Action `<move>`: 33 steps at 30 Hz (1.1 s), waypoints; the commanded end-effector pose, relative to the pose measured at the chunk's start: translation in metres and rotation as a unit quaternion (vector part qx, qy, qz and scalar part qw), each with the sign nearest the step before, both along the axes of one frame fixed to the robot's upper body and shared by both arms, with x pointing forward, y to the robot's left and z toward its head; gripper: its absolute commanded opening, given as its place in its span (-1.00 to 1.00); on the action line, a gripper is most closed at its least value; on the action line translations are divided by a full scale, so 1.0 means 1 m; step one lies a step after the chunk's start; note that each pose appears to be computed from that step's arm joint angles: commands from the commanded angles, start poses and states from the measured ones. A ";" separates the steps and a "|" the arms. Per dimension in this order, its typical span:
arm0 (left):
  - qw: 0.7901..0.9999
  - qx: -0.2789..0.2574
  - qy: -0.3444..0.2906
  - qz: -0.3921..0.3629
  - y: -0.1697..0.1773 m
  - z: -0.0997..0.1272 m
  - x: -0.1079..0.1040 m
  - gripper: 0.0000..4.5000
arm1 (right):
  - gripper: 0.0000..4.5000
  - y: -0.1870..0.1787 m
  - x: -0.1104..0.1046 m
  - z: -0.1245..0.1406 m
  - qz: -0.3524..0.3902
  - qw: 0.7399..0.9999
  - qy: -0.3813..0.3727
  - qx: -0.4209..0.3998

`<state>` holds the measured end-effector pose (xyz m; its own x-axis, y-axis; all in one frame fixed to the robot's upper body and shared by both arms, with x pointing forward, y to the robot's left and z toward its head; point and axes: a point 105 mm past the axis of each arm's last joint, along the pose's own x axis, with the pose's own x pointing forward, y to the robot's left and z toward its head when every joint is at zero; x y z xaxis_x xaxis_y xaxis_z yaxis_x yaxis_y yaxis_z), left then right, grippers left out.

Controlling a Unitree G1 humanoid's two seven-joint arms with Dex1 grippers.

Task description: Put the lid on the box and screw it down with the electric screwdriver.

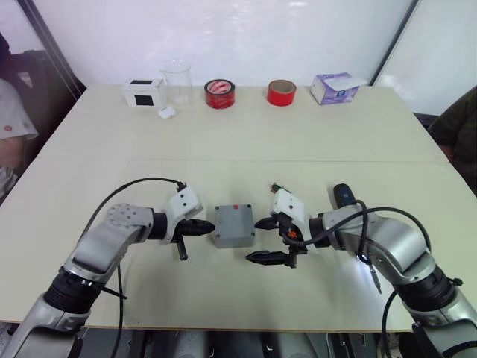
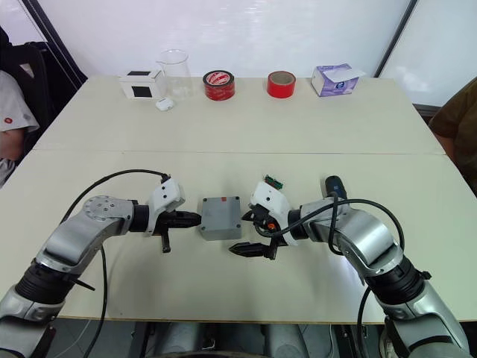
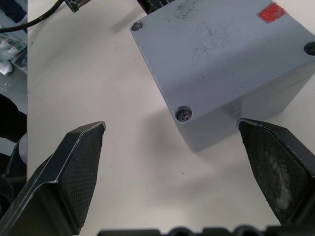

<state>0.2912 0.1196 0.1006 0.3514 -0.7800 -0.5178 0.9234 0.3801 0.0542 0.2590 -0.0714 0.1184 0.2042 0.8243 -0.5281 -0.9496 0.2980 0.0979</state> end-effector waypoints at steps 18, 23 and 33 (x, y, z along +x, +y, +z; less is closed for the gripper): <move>0.999 -0.010 -0.039 -0.012 -0.002 0.023 0.010 -1.00 | 0.99 -0.001 -0.008 0.015 -0.009 0.999 -0.012 0.034; 0.999 -0.011 -0.040 -0.016 -0.005 0.024 0.010 -1.00 | 0.99 0.009 -0.015 0.013 0.002 0.999 0.000 0.045; 0.999 -0.004 -0.041 -0.015 0.002 0.029 0.007 -1.00 | 0.99 -0.002 -0.010 0.018 -0.016 0.999 -0.010 0.036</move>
<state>0.2999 0.1205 0.1144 0.3647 -0.7848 -0.5010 0.9240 0.3712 0.0912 0.2478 -0.0705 0.1213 0.2199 0.8451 -0.4873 -0.9310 0.3310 0.1539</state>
